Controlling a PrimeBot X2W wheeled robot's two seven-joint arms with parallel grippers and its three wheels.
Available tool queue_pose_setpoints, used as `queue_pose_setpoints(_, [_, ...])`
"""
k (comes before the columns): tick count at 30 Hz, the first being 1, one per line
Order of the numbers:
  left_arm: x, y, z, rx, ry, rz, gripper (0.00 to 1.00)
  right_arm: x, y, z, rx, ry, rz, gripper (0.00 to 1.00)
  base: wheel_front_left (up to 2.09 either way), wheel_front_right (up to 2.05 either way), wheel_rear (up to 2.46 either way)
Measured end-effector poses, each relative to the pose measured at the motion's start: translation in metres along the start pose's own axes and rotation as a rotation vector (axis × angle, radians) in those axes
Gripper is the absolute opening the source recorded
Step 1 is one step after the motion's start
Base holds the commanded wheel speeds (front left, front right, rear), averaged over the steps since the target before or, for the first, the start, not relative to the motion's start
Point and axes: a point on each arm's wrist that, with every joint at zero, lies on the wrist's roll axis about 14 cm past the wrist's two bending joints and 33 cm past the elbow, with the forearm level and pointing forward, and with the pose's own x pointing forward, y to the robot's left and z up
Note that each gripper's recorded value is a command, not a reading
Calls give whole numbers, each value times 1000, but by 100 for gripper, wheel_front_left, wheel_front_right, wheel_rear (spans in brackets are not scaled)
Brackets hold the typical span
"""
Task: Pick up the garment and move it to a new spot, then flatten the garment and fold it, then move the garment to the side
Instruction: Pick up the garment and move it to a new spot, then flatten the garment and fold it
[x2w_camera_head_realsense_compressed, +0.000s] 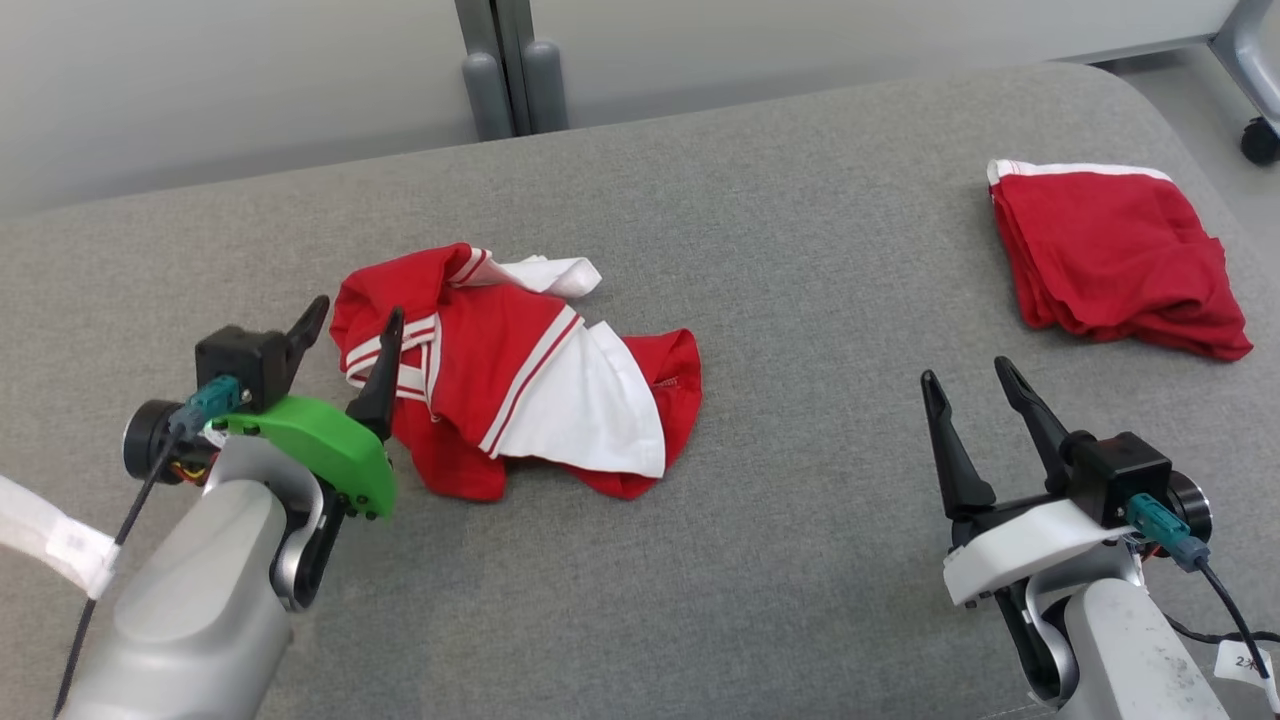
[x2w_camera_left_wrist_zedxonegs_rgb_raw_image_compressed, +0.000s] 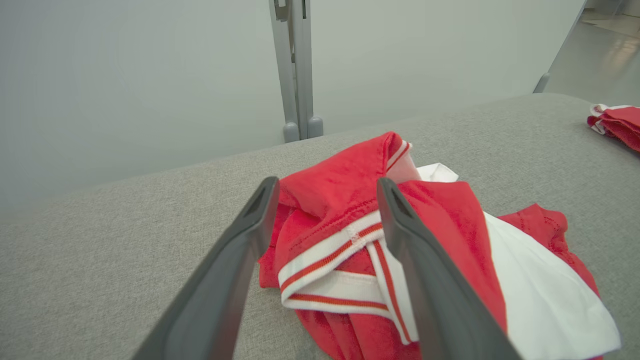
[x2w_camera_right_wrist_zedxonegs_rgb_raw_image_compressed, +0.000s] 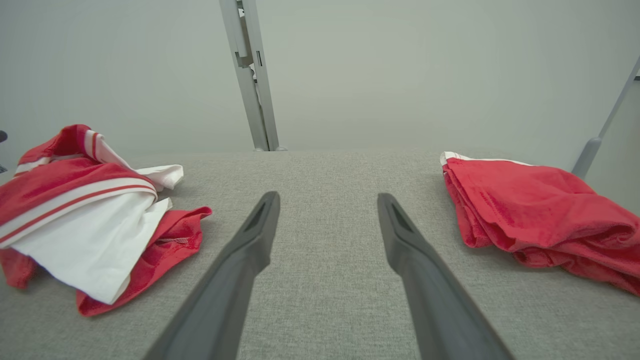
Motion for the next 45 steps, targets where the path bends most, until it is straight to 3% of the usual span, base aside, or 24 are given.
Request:
queue_pose_setpoints(10, [-63, -7, 6, -58, -116, 102, 100, -15, 10, 15, -3, -37, 21, 100, 0, 0, 0])
queue_pose_setpoints(22, [-127, -18, -24, -191, -147, 231, 100, -34, 19, 9, 23, -20, 41, 100, 0, 0, 0])
queue_pose_setpoints(45, [-138, -28, -38, -216, -140, 251, 100, -47, 16, -10, 45, 38, 24, 100, 0, 0, 0])
